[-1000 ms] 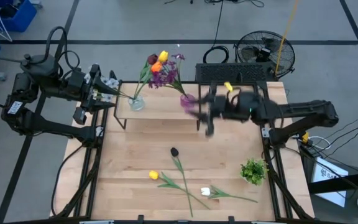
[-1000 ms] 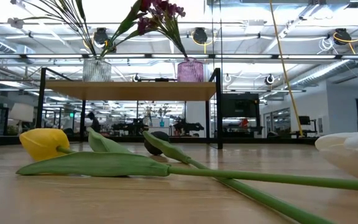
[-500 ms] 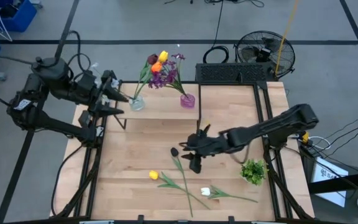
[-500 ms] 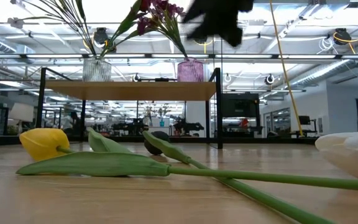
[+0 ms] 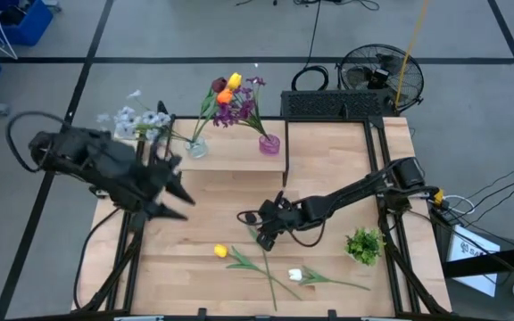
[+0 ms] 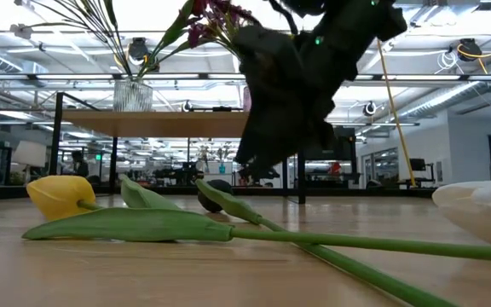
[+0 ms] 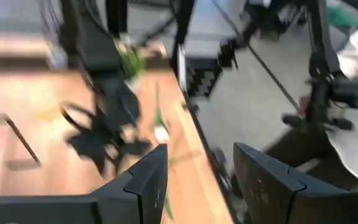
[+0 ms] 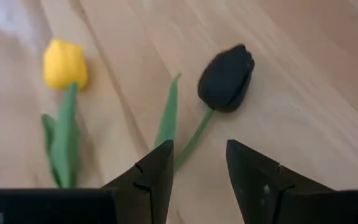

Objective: Pick and place flowers into a vace then onto a shelf
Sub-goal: Put the black flower into the violet vase on the shelf

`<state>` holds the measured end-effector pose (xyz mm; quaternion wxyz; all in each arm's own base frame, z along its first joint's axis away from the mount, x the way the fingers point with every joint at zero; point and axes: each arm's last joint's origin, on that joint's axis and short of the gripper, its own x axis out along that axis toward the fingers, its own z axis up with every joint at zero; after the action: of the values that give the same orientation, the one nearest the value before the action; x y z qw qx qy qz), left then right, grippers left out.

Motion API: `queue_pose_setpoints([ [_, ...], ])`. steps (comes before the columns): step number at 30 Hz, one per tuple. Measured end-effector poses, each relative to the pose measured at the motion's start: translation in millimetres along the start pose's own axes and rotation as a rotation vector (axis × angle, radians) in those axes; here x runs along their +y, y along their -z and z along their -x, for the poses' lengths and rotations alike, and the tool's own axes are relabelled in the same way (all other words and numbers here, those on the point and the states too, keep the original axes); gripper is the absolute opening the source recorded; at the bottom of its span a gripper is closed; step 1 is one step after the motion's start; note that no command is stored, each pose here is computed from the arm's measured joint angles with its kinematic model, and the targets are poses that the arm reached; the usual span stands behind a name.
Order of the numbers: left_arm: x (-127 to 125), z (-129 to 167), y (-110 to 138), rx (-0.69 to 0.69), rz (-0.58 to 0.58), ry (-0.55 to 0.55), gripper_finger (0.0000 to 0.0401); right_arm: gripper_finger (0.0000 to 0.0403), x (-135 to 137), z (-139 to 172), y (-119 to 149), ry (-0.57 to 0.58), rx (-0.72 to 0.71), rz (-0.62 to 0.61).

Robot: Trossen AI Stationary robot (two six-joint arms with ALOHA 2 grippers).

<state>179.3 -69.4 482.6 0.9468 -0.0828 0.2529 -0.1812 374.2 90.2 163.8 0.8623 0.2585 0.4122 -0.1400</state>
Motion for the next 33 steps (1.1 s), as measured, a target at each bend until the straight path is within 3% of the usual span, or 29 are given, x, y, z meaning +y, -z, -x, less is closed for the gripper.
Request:
queue_pose_setpoints([
  [4, -15, -18, 13, 0.155, 0.127, 0.021, 0.0186, 0.0139, -2, -9, 5, 0.019, 0.019, 0.006],
  [12, -42, -70, 46, 0.485, 0.337, -0.144, 0.0186, 0.0139, 6, -19, -1, -0.072, -0.076, 0.01],
  [15, -49, -91, 57, 0.565, 0.397, -0.223, 0.0186, 0.0139, 3, -27, 3, -0.026, -0.081, 0.032],
  [22, -65, -122, 73, 0.598, 0.456, -0.35, 0.0186, 0.0139, -6, -30, 1, 0.084, -0.136, 0.04],
  [28, -72, -122, 80, 0.563, 0.493, -0.449, 0.0186, 0.0139, -14, -31, -1, 0.158, -0.134, 0.064],
  [33, -78, -119, 83, 0.505, 0.529, -0.508, 0.0186, 0.0139, -14, -31, -3, 0.128, -0.123, 0.057],
])
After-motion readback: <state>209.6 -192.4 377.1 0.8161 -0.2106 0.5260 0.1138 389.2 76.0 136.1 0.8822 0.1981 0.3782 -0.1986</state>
